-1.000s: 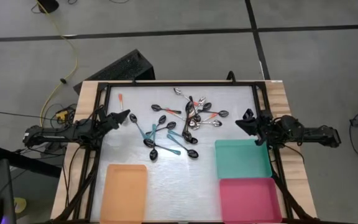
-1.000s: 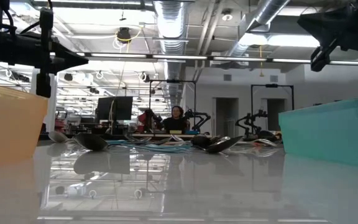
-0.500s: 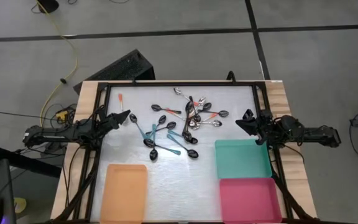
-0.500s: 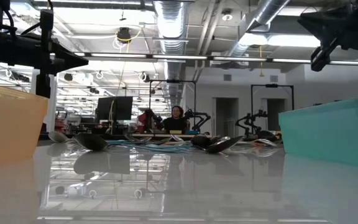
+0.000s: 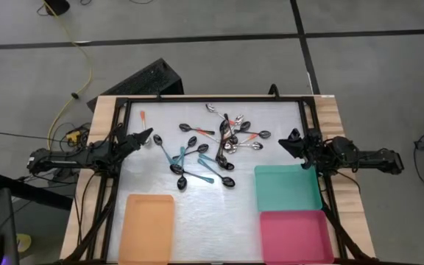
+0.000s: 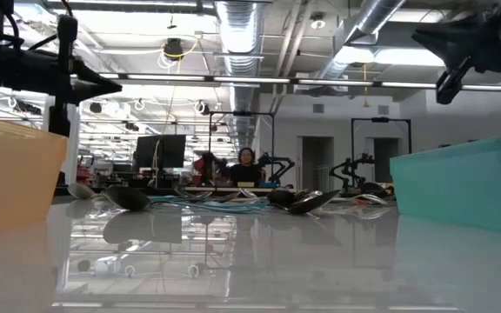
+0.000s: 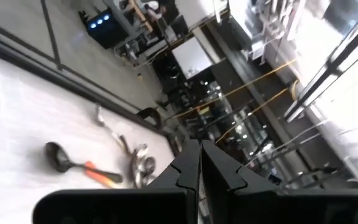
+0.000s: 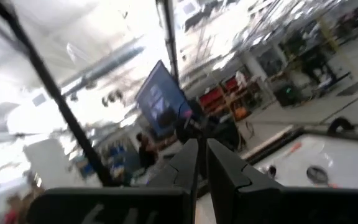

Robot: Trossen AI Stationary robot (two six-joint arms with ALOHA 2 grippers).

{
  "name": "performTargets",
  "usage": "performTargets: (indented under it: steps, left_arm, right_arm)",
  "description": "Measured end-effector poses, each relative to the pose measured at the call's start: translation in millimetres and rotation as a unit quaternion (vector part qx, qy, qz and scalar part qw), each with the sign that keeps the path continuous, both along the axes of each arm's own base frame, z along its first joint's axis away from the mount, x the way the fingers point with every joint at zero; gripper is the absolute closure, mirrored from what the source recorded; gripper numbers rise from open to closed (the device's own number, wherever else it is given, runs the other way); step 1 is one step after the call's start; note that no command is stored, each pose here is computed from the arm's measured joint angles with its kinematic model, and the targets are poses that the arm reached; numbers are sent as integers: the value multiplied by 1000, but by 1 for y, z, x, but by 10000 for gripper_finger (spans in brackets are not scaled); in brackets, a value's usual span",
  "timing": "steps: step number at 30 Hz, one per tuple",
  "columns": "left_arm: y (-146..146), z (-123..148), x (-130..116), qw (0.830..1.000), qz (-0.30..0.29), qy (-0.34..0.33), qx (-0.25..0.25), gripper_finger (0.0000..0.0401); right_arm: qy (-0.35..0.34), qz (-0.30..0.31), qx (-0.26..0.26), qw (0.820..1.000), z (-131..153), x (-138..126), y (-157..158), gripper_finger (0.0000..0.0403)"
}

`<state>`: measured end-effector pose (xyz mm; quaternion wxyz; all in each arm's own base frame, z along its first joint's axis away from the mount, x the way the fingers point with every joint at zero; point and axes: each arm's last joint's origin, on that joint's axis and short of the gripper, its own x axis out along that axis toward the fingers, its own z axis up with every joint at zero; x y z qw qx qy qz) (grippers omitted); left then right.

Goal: Sort silverware by color (type)
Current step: Put the orange spoon into the blue bin

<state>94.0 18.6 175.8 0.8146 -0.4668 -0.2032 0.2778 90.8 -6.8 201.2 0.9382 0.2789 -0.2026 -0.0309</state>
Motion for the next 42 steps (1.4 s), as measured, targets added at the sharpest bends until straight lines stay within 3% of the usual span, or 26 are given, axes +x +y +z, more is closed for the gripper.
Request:
performTargets:
  steps: [2, 6, 12, 16, 20, 23, 26, 30, 35, 42]
  left_arm:
    - [0, 6, 0, 1000, -6, -7, 13, 401]
    - [-1, 41, -7, 995, -11, -45, 89, 396]
    - [-4, 93, -16, 980, -27, -41, 195, 358]
    - [-5, 121, -10, 970, -39, -16, 240, 328]
    - [-5, 146, 6, 967, -43, 14, 251, 306]
    - [-3, 158, 25, 972, -37, 84, 215, 296]
    - [0, 164, 44, 967, -21, 197, 163, 294]
    - [9, 170, 69, 933, -9, 338, 122, 294]
    - [29, 171, 87, 888, 31, 457, 37, 294]
    - [56, 144, 108, 840, -38, 538, -57, 294]
  right_arm:
    - [-15, -15, 1, 1000, 4, -2, -1, 351]
    - [-28, -65, -16, 997, 18, -6, -3, 347]
    - [-35, -108, -79, 990, 42, -13, -3, 317]
    - [-36, -133, -100, 985, 59, -16, -4, 281]
    - [-28, -145, -107, 983, 74, -13, -5, 240]
    - [5, -143, -110, 984, 82, -6, -5, 216]
    - [73, -162, -107, 978, 87, 6, -7, 207]
    - [174, -201, -104, 958, 92, 24, -10, 210]
    - [279, -233, -112, 925, 99, 44, -13, 225]
    - [377, -249, -100, 887, 95, 73, -21, 244]
